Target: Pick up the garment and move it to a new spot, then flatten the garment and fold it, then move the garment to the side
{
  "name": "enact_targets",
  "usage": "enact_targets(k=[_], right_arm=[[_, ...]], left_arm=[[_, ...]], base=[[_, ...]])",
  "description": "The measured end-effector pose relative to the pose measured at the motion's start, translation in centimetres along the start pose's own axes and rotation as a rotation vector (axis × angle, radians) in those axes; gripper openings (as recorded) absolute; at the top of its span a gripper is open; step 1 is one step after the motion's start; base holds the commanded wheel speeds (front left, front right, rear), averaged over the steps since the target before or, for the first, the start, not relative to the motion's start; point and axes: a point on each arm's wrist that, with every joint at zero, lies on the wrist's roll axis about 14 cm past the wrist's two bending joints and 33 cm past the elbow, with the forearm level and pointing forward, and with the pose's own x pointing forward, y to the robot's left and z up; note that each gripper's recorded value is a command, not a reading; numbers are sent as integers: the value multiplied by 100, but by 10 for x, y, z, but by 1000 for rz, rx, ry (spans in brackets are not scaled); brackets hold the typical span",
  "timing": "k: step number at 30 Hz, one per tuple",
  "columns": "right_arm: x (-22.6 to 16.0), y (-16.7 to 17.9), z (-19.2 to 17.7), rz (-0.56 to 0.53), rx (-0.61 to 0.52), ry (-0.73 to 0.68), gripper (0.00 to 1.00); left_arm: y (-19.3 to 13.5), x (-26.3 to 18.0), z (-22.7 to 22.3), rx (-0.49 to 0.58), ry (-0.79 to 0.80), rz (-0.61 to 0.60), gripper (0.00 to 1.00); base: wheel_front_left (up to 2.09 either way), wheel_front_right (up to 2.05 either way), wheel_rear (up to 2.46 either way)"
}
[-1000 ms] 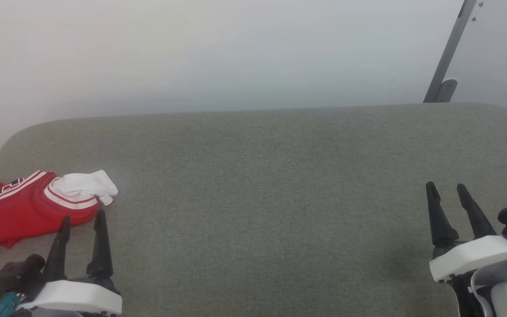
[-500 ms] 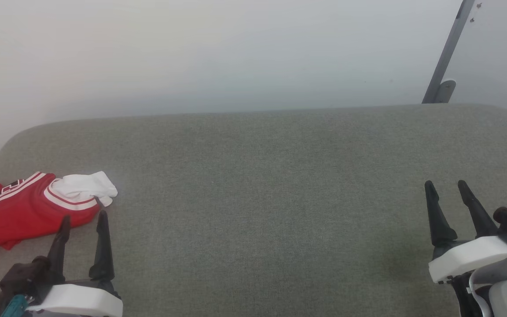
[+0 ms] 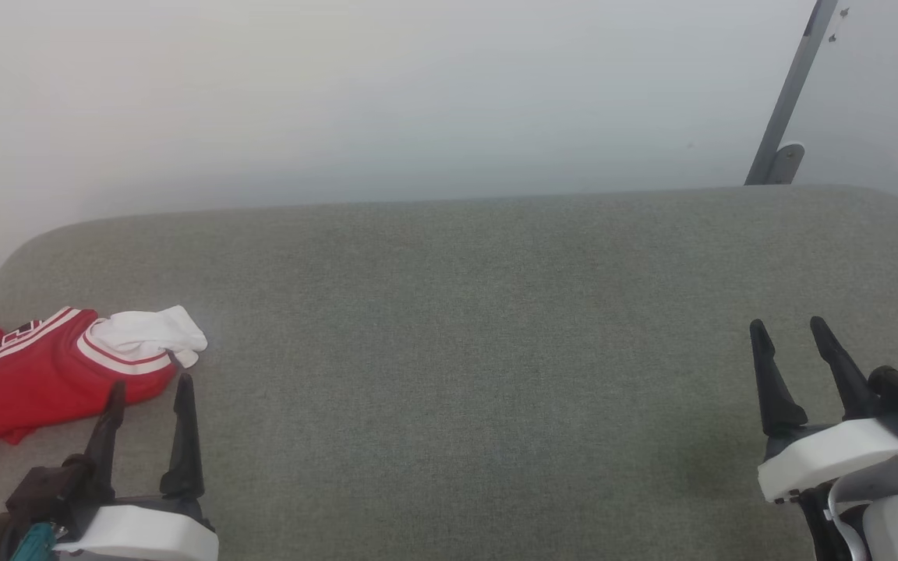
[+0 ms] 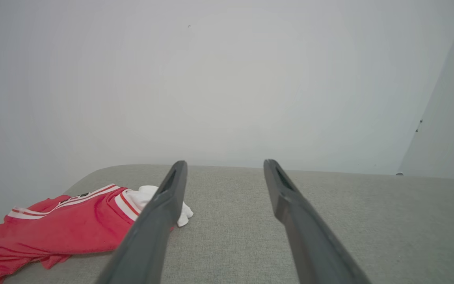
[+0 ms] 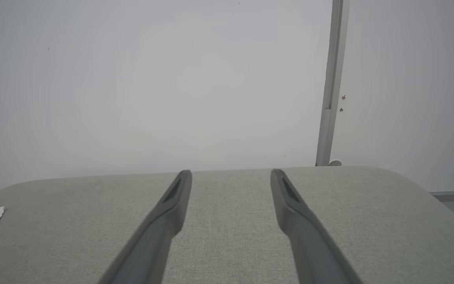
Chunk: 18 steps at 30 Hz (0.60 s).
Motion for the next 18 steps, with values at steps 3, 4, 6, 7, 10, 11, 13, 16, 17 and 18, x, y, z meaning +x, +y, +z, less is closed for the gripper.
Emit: enact_targets(k=[3, 4, 6, 7, 10, 11, 13, 16, 17, 18], right_arm=[[0, 0, 0, 0, 0, 0, 100], [0, 0, 0, 0, 0, -1, 100], [0, 1, 0, 1, 0, -1, 100], [0, 1, 0, 2, 0, -1, 100], [1, 4, 0, 13, -2, -3, 100], [2, 6, 0, 19, -2, -2, 100], [5, 13, -1, 40, -5, 1, 100], [9, 29, -3, 83, -1, 7, 100], [11, 35, -4, 101, -2, 11, 100], [12, 41, -5, 118, -2, 14, 100]], left_arm=[[0, 0, 0, 0, 1, 0, 100], [0, 0, -1, -1, 2, -1, 100], [-1, -1, -1, -4, 3, -3, 100], [-1, -1, -1, -5, 5, -3, 100], [1, -3, -3, -14, 11, 7, 100], [3, -4, -4, -15, 13, 14, 100], [10, -8, -3, -13, 12, 38, 100], [22, -14, -1, -14, 8, 83, 100], [28, -17, 0, -17, 4, 102, 100], [33, -20, 2, -17, 0, 120, 100]], base=[[0, 0, 0], [0, 0, 0], [0, 0, 0], [0, 0, 0], [0, 0, 0], [0, 0, 0], [0, 0, 0], [0, 0, 0], [0, 0, 0], [0, 0, 0]])
